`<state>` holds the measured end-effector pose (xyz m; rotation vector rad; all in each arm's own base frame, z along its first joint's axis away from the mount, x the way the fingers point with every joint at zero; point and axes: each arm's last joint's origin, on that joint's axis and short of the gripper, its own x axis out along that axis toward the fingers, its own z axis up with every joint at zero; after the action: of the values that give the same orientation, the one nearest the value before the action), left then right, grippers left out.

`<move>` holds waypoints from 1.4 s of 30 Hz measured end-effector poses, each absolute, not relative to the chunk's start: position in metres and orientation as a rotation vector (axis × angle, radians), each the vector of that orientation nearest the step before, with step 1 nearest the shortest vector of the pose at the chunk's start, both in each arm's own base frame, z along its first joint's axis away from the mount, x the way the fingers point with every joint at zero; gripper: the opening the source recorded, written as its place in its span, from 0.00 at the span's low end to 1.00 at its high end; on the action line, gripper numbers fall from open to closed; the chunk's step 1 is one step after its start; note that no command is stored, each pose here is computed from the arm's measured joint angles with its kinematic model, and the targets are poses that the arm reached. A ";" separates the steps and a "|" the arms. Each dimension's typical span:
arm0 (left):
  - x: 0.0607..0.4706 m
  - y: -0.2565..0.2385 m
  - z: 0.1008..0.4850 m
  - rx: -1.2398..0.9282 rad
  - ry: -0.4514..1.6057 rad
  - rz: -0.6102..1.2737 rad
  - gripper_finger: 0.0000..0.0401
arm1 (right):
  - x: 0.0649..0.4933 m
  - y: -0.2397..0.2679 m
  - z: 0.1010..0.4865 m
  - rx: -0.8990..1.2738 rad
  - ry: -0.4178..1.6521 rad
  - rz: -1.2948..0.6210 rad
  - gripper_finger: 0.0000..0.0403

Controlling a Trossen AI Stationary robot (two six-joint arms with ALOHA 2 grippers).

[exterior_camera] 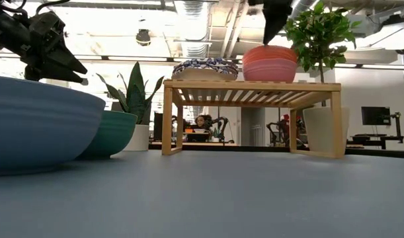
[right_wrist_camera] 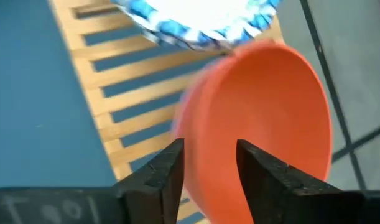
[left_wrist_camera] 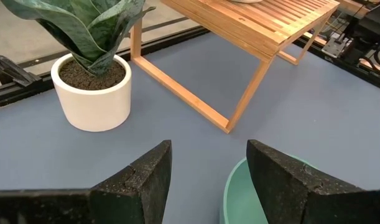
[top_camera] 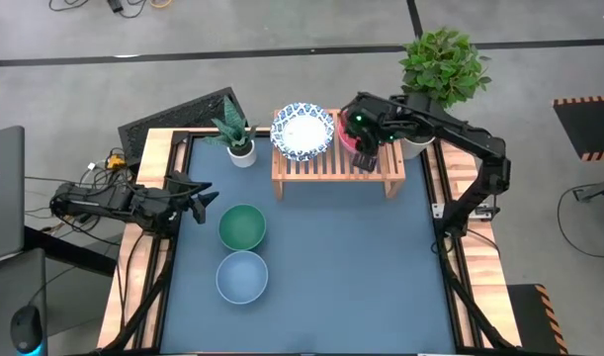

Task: Place and stack bowls onto a shelf
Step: Stack the orange bowl on top of the pink bowl on the shelf

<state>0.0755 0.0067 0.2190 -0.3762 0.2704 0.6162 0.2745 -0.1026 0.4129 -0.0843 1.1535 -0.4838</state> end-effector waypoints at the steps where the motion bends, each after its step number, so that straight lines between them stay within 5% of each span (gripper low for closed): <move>1: 0.076 0.007 0.219 -0.376 0.270 0.616 0.48 | 0.275 -0.100 0.414 -0.099 1.149 -0.471 0.40; 9: 0.076 0.007 0.219 -0.377 0.270 0.616 0.48 | 0.279 -0.083 0.416 -0.196 1.140 -0.566 0.29; 16: 0.076 0.007 0.219 -0.376 0.270 0.616 0.48 | 0.292 -0.058 0.415 -0.413 1.115 -0.722 0.04; 42: 0.075 0.007 0.219 -0.376 0.271 0.616 0.48 | 0.321 -0.078 0.369 -0.428 1.345 -0.766 0.06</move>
<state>0.0755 0.0067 0.2189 -0.3764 0.2706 0.6163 0.3213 -0.0775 0.3688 -0.4276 1.3451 -0.7661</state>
